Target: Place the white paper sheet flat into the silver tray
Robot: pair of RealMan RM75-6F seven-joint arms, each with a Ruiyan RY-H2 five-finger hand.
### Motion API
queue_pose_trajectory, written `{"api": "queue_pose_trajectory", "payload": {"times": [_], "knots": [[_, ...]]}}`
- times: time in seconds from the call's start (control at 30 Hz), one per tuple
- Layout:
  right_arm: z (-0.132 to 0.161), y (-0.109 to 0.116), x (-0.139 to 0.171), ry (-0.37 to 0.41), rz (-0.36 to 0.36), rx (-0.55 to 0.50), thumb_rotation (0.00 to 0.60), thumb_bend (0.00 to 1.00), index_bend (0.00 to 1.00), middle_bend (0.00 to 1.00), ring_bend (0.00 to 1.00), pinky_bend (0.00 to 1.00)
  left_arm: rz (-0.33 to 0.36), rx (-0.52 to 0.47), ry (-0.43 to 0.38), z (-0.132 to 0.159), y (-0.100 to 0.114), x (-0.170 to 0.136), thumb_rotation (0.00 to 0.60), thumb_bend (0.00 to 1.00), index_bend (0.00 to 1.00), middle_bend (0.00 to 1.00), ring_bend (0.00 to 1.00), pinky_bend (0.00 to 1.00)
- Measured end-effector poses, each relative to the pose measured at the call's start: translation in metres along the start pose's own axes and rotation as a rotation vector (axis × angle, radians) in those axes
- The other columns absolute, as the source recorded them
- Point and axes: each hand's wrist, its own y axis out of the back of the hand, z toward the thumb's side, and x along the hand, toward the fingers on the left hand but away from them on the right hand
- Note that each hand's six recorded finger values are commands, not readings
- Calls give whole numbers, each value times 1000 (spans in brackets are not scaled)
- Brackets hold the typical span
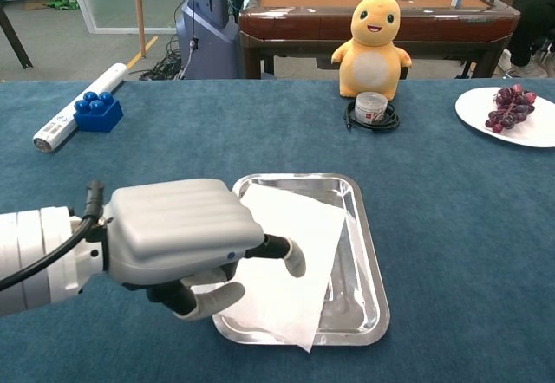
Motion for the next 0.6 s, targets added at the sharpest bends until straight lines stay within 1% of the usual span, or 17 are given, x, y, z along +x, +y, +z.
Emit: {"api": "queue_pose_trajectory", "payload": {"times": [0.2,0.43,0.6], "knots": [[-1,-1,-1,-9,-2,7,600,29,264,214,84,297,-40,35,-8,0,-5,-1,600,678,304,1000,935,1000],[-2,-2,-2,-15,0,10,600,28,264,214,84,297,-74,85,3,-3,-10,-1,600,701,297,1000,938,1000],[-2,-1,-3,-17,0,8,600,29,264,214,84,297,-95,97,19,-4,-14,1,600,701,289,1000,941,1000]]}}
